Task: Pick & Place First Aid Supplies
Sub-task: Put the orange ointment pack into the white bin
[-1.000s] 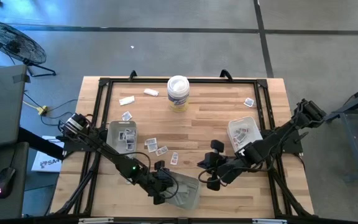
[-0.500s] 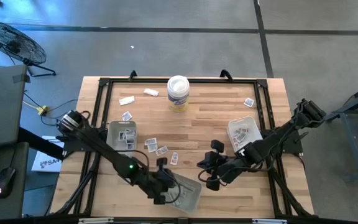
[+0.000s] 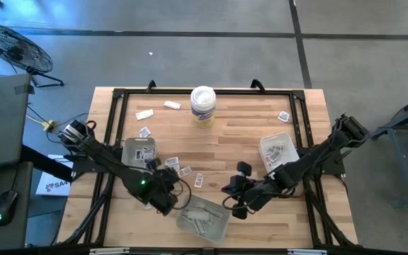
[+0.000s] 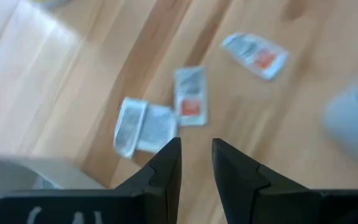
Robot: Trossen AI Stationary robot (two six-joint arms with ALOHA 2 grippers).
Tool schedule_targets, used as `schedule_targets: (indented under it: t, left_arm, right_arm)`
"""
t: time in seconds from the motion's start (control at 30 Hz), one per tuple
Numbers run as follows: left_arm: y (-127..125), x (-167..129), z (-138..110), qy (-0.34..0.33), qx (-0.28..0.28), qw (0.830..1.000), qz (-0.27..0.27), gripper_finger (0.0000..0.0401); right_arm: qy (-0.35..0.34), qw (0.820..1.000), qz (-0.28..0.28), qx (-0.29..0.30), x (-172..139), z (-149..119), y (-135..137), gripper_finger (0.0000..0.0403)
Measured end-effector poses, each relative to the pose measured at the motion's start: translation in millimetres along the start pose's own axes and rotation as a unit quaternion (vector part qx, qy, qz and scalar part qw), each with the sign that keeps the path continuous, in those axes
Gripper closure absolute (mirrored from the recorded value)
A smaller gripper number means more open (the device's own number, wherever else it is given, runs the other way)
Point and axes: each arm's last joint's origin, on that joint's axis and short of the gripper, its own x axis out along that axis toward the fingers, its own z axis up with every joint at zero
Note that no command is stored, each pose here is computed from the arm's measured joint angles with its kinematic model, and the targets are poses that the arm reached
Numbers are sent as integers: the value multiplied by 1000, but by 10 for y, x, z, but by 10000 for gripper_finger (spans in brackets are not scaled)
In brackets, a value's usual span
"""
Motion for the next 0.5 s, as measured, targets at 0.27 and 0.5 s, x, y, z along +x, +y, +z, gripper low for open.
schedule_targets:
  t: [0.27, 0.5]
  left_arm:
    - [237, 513, 7, 57, -42, 997, 2, 314]
    - [397, 841, 120, 57, -41, 997, -40, 314]
  right_arm:
    - [33, 999, 31, 3, 213, -72, 26, 386]
    - [63, 991, 105, 51, 196, -84, 115, 387]
